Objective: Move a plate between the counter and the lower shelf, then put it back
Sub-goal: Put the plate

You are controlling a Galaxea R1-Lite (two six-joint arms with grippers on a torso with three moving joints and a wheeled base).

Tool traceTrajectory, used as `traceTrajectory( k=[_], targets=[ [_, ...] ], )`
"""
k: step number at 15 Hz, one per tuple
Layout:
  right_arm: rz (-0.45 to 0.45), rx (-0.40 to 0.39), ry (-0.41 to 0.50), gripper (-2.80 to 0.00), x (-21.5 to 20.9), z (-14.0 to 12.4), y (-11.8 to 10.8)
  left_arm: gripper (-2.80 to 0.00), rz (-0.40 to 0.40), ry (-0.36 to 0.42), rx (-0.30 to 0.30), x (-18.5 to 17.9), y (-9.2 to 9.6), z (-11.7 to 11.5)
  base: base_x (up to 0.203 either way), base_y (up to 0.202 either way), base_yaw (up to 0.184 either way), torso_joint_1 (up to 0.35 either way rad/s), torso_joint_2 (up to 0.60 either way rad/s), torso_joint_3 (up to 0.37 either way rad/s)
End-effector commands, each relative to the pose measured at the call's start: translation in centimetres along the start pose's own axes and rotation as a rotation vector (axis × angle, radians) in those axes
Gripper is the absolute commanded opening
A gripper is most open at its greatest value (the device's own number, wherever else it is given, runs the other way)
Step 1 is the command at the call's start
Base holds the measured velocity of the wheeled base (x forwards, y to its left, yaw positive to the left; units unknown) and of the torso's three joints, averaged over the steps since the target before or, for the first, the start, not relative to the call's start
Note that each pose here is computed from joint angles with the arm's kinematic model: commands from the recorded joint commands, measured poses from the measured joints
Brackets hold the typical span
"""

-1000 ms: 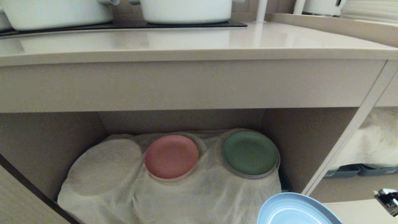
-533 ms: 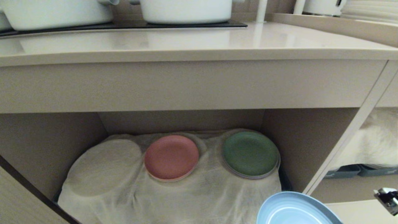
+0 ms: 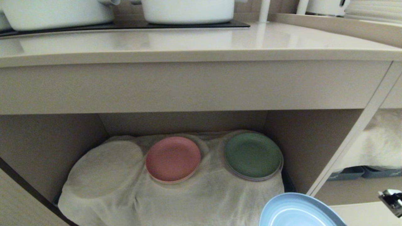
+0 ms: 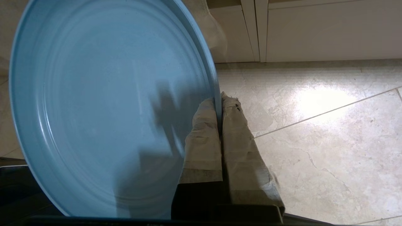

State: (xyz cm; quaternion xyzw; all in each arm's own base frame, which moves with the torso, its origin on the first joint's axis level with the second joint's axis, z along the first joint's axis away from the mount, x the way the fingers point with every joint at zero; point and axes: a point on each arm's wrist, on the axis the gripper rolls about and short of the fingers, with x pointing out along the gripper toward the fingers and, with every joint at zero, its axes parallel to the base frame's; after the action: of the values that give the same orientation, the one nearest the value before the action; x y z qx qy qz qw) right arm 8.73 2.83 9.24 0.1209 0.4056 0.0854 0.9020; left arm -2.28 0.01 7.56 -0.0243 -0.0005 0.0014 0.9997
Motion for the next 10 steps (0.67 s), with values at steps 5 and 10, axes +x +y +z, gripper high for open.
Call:
traceTrajectory(
  k=[5,10],
  targets=[
    [0.007,0.000,-0.020,-2.80,-0.34,-0.21,-0.07,-2.80,0.000,-0.001,-0.001,0.00,0.00,0.00,0.000,0.000,0.000,0.000,0.00,0.000],
    [0.003,0.000,-0.011,-2.80,-0.66,-0.40,-0.12,-2.80,0.000,-0.001,-0.001,0.00,0.00,0.00,0.000,0.000,0.000,0.000,0.00,0.000]
  ],
)
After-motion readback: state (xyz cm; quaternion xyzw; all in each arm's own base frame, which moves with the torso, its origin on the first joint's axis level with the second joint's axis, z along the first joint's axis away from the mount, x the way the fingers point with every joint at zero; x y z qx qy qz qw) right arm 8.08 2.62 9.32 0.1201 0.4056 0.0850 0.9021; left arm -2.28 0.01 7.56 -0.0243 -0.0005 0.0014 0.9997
